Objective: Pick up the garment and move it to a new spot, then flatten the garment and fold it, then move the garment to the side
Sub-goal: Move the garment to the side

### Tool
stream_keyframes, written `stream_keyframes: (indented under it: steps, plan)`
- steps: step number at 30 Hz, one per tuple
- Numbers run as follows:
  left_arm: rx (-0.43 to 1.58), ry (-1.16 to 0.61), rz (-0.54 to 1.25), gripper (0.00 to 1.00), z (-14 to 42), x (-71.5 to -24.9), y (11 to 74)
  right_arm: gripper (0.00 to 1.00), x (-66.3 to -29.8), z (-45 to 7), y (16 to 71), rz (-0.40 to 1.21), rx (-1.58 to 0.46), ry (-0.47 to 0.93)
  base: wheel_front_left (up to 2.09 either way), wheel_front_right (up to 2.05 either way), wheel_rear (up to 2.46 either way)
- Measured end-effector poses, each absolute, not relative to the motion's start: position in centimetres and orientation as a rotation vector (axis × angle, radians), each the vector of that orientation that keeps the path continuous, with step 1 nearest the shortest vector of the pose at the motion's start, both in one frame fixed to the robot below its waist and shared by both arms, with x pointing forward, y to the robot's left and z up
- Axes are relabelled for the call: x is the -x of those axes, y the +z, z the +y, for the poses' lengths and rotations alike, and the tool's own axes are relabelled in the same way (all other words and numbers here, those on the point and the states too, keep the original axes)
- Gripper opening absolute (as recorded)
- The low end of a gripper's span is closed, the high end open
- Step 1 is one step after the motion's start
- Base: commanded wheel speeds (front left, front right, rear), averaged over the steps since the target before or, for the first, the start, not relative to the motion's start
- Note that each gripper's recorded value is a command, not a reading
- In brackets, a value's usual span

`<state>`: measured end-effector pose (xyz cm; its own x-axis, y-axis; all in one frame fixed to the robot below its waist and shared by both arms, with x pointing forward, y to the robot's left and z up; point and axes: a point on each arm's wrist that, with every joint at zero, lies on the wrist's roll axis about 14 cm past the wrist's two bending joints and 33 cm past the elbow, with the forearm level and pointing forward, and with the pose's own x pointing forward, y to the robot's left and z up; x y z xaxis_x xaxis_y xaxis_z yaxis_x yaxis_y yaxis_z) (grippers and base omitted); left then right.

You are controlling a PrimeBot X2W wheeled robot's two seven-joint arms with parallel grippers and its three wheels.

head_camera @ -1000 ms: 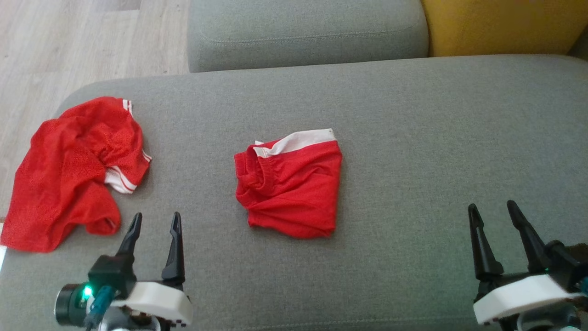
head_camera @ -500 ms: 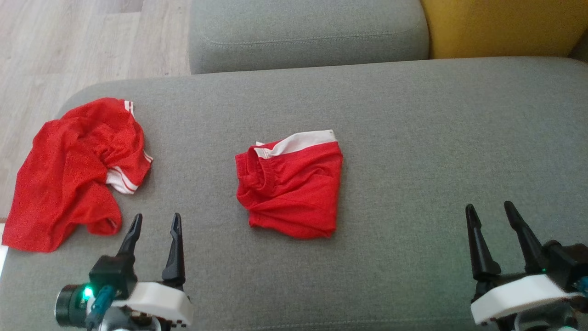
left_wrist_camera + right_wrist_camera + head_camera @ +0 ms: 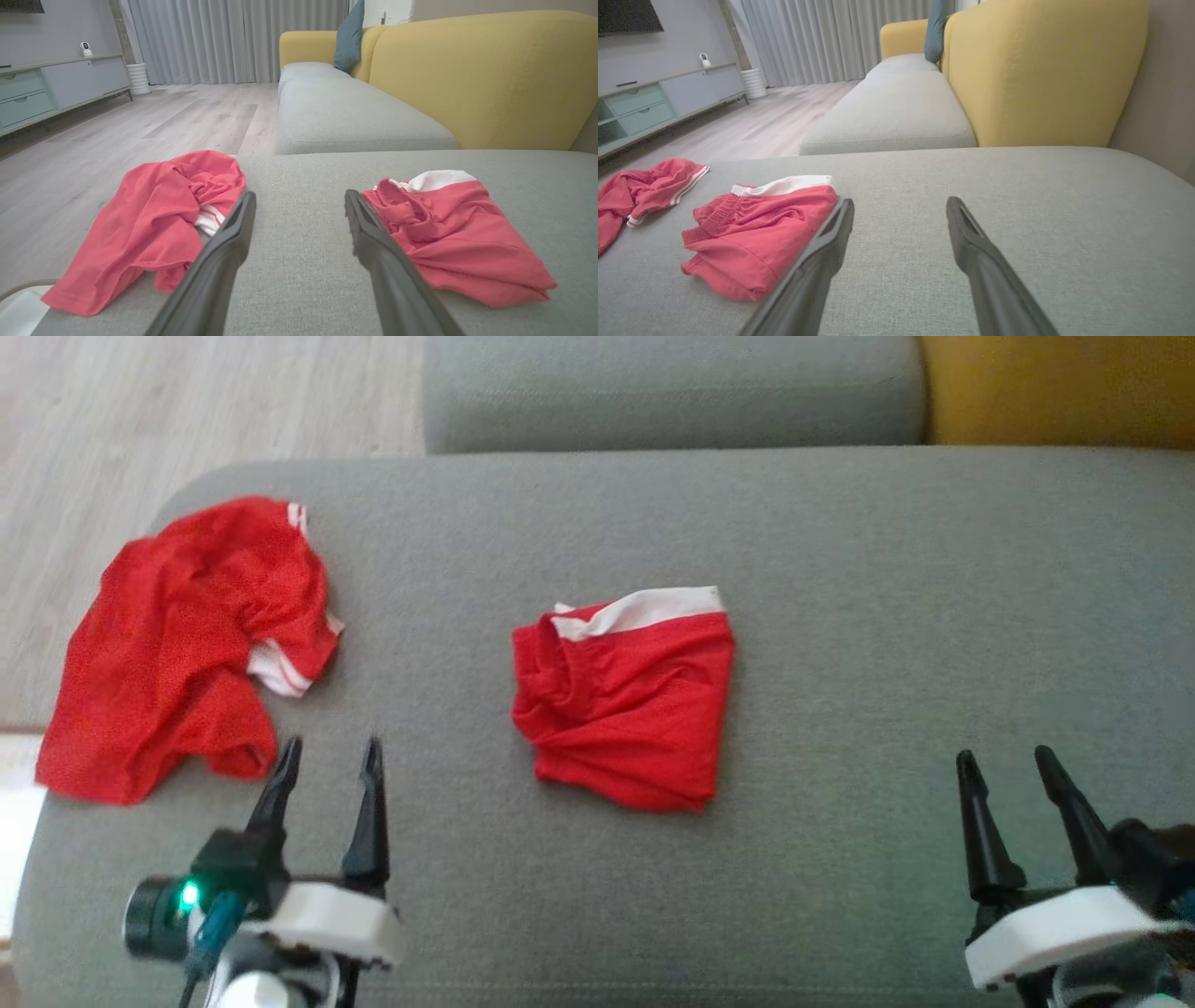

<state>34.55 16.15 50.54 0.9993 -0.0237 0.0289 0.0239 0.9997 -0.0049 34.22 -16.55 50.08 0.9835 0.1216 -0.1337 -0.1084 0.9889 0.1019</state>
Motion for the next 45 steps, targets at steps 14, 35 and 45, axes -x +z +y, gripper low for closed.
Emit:
stream_keyframes:
  steps: [14, 35, 45]
  plan:
    - [0.000, 0.042, -0.145, 1.00, 18.1, -38.2, 53.3, 1.00, -42.8, -6.6, 43.8, 0.352, -0.113, 0.393, 0.00, 0.00, 0.00]
    - [-0.025, 0.072, -0.135, 1.00, 19.3, -39.0, 52.9, 0.00, -43.4, -2.5, 37.7, 0.654, -0.099, 0.490, 0.00, 0.00, 0.00]
    - [-0.007, -0.046, -0.143, 1.00, 15.7, -41.2, 52.6, 0.00, -42.7, -8.1, 38.6, 0.613, -0.031, 0.394, 0.00, 0.00, 0.00]
